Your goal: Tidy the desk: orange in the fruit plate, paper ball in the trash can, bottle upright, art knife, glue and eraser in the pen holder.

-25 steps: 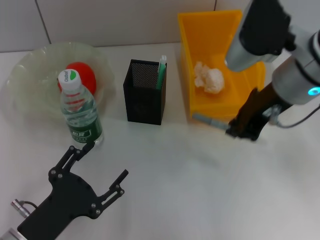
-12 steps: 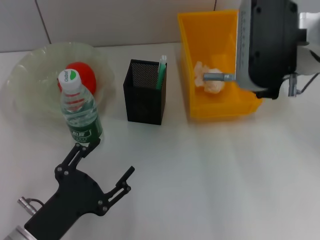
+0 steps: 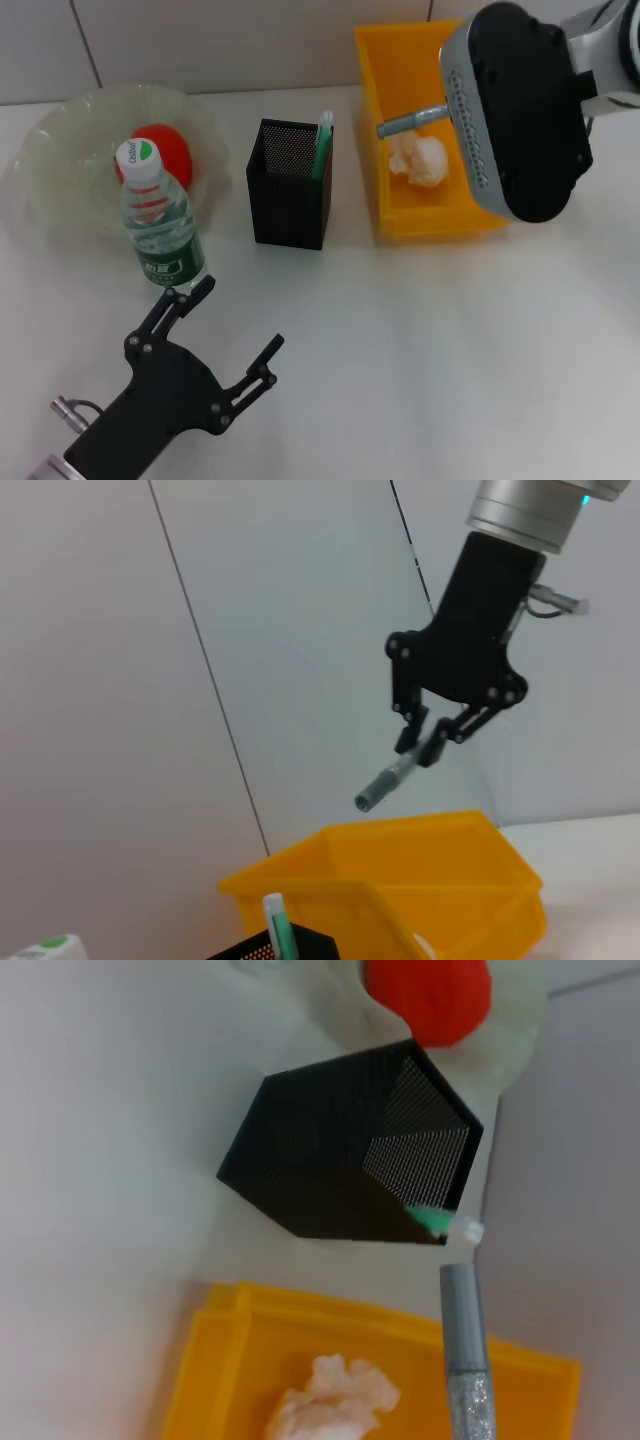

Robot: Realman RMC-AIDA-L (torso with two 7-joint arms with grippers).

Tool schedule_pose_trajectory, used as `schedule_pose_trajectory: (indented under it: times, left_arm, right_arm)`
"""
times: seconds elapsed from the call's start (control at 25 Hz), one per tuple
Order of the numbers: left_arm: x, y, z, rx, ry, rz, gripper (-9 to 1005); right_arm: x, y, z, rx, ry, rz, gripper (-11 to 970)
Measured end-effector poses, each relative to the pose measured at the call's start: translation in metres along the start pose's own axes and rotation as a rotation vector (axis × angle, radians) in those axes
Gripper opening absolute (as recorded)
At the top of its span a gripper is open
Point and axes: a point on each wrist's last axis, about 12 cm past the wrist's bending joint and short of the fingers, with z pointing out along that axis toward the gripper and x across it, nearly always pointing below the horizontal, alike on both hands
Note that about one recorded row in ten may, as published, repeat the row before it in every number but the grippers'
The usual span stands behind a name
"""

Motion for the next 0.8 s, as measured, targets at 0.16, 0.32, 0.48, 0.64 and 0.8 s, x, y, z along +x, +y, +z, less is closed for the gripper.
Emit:
schedule_pose_trajectory:
  times: [0.16,0.32,0.48,0.64,0.8]
  left_arm:
    - [0.000,-0.001,0.000,-0.001,0.001,-0.003,834]
    - [0.000,-0.002,-0.001,-0.004,0.004,-0.007,834]
    - [0.000,-0.003,-0.002,-0.004,0.004,-0.008,834]
    - [0.000,-0.004,-0.001,-0.002,0.002,-0.011,834]
    - [0.000,-0.005,0.000,-0.002,0.001,-0.013,833]
  right_arm:
    - [-0.004,-0.005,0.002,0.026,-0.007,-0.091,134]
    - [-0.004,-0.010,0.007,0.054,-0.009,-0.169,133]
    - [-0.007,-0.012,0.016,0.055,-0.011,-0.228,133]
    - [-0.014,-0.011,0.029,0.042,-0.018,-0.281,134]
    - [-0.023,-0.012,0.035,0.039,-0.027,-0.337,133]
